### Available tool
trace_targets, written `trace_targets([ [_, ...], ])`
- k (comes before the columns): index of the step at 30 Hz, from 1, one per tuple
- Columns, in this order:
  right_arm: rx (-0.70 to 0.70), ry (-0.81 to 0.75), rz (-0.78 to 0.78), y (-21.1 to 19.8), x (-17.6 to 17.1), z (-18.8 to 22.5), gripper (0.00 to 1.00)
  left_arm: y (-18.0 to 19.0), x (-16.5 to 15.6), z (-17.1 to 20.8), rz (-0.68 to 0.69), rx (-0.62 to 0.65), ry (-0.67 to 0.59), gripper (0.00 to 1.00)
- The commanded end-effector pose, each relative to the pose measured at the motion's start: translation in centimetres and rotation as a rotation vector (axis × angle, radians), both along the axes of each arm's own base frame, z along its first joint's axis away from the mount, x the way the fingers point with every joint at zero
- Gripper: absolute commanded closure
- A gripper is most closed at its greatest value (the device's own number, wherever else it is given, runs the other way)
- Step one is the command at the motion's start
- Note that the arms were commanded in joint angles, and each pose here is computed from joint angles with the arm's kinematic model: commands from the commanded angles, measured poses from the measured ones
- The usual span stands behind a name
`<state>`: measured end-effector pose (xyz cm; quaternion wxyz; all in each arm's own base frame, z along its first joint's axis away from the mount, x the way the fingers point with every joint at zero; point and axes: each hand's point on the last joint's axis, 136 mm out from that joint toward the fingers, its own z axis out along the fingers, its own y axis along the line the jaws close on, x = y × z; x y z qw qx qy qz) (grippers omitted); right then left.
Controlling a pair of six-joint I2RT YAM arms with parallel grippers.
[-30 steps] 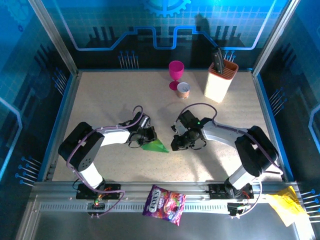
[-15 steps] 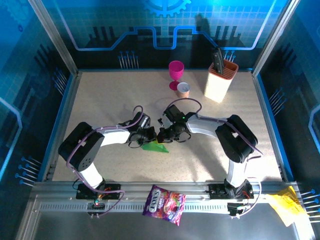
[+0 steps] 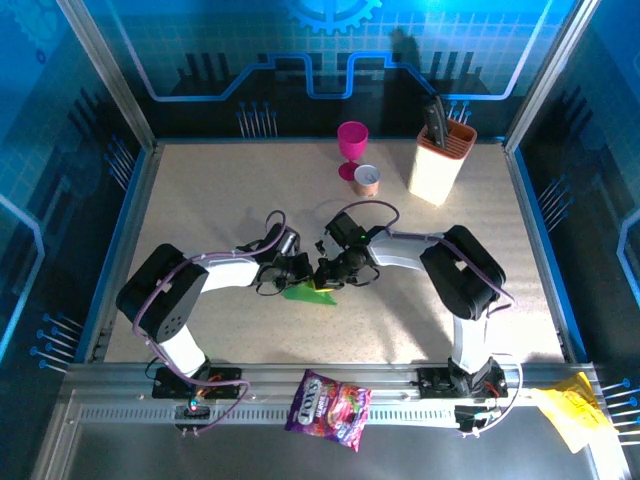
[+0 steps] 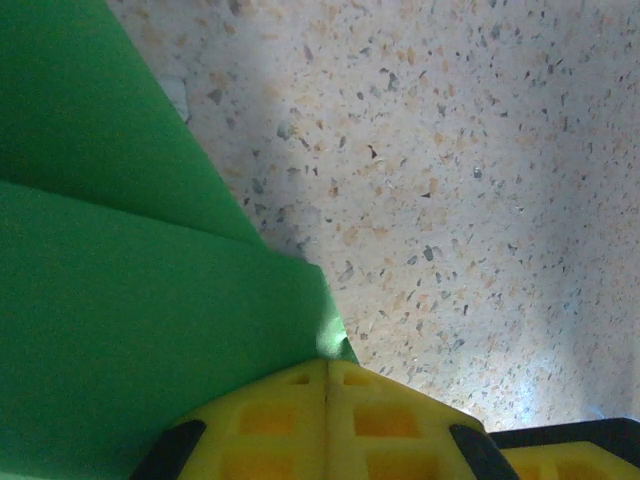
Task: Fold a paper plane with a square sheet of paper (pick it up from the middle)
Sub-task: Fourth fold the wing at the center of the table.
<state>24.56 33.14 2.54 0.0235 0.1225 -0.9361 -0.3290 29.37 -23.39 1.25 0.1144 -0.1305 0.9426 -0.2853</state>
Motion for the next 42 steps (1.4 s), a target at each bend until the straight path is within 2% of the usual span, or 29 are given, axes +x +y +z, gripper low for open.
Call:
trace_targets([
  [1,-0.069,0.019,0.038,-0.5,-1.5,-2.0,1.0,2.7,-2.5,-3.6,0.019,0.119,0.108,1.0],
  [8,-0.128,0.049,0.046,-2.7,-2.8,-3.8,1.0,2.8,-2.8,-3.9,0.011,0.13,0.115,1.0],
  [29,-0.119,0.068,0.021,-6.5,-5.5,-3.8,1.0,3.8,-3.3,-4.5,0.028,0.152,0.125,1.0],
  [38,-0.086,0.117,-0.077,-10.0,-6.0,-5.0,1.0,4.1,-3.5,-4.6,0.028,0.158,0.127,1.0],
  [42,-0.055,0.111,-0.12,-11.0,-5.3,-3.9,1.0,4.1,-3.4,-4.5,0.03,0.156,0.124,1.0],
])
